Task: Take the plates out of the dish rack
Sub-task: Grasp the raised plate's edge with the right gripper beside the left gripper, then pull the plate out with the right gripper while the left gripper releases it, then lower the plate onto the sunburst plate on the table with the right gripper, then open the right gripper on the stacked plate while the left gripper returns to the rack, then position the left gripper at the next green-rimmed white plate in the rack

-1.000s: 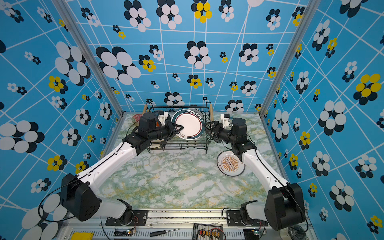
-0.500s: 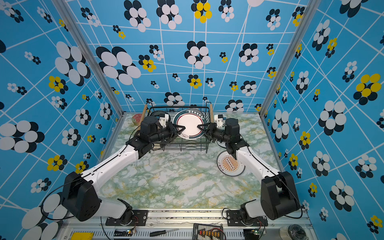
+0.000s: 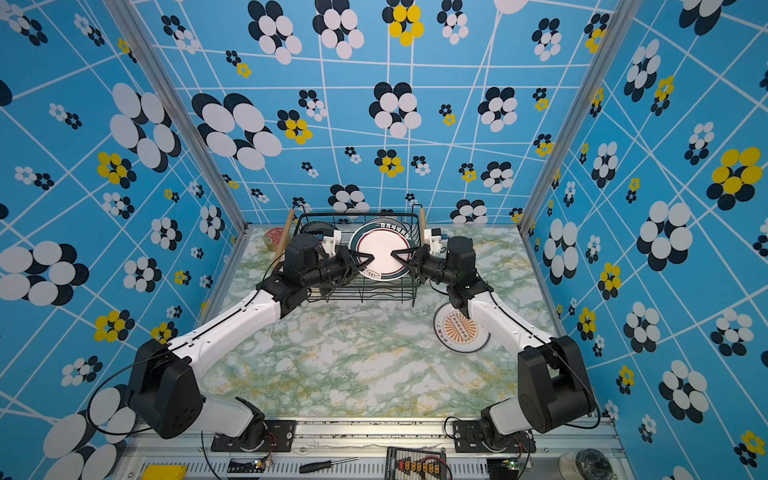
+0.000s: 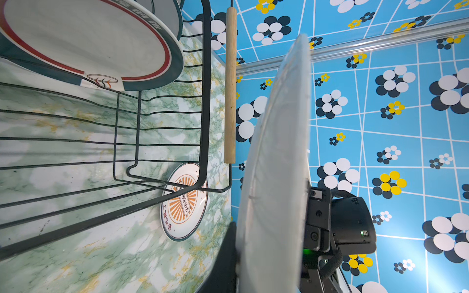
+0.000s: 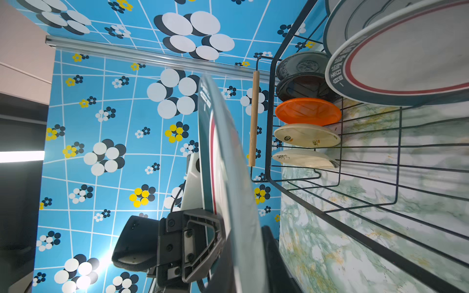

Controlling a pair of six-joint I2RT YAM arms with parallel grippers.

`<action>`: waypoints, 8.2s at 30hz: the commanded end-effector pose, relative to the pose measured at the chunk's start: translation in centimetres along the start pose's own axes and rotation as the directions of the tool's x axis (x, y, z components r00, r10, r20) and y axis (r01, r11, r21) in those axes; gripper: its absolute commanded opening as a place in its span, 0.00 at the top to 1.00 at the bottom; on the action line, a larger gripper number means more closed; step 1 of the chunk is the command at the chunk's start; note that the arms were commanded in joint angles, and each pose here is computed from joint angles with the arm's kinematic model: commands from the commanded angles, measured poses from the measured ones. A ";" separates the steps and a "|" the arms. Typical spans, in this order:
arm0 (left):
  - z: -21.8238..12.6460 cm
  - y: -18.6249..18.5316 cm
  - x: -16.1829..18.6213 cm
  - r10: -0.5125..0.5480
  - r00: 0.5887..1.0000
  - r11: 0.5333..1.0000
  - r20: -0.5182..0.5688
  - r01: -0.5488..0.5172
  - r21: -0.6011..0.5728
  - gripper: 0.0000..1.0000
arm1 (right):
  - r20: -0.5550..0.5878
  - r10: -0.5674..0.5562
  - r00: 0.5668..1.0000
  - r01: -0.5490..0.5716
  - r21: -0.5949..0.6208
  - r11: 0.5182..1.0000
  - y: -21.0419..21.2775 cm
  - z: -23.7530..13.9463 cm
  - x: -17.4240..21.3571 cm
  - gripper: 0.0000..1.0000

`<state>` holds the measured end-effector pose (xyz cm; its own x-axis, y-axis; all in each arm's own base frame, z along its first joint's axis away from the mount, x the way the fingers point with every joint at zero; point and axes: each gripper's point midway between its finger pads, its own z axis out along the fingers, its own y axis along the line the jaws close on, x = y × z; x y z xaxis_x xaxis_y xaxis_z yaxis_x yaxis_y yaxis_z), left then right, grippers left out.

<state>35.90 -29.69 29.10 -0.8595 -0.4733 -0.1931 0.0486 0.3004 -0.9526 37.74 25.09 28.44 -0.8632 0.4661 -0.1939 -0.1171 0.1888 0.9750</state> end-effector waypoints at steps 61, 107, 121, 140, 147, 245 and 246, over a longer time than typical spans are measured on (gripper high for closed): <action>-9.3 4.9 -3.6 0.458 0.876 0.753 -0.152 -0.474 -0.458 0.01 | 0.166 -0.259 0.951 -0.024 0.879 0.476 -11.8 -27.1 -3.4 1.00; -4.0 3.0 -0.1 0.622 0.703 0.593 -0.346 -0.711 -0.378 0.01 | 0.127 0.089 0.988 -0.154 0.865 0.477 -24.7 -24.4 2.3 0.88; -5.6 2.3 -1.5 0.618 0.730 0.612 -0.291 -0.680 -0.404 0.01 | 0.112 0.112 0.987 -0.150 0.887 0.437 -25.5 -25.1 3.3 0.79; -6.5 1.5 -1.6 0.627 0.731 0.623 -0.270 -0.678 -0.390 0.01 | 0.109 0.132 0.985 -0.153 0.905 0.397 -26.7 -25.5 3.4 0.57; -6.5 1.7 -1.6 0.622 0.734 0.625 -0.273 -0.675 -0.392 0.01 | 0.107 0.143 0.984 -0.156 0.905 0.396 -26.9 -25.3 3.0 0.49; 11.4 13.9 -12.6 0.757 0.326 0.299 -0.566 -0.944 -0.143 0.04 | -0.089 0.096 0.991 0.051 0.938 0.342 -24.8 -23.9 -1.1 0.01; 11.5 14.2 -12.6 0.758 0.323 0.298 -0.567 -0.944 -0.140 0.05 | -0.090 0.094 0.992 0.052 0.937 0.346 -24.7 -23.8 -1.1 0.01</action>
<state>52.41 -28.53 15.59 -0.5607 0.5412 -0.6267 0.7341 0.6751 -0.0738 29.87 -1.18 6.63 -0.9029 0.4179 -0.1007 0.3918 0.8965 0.2070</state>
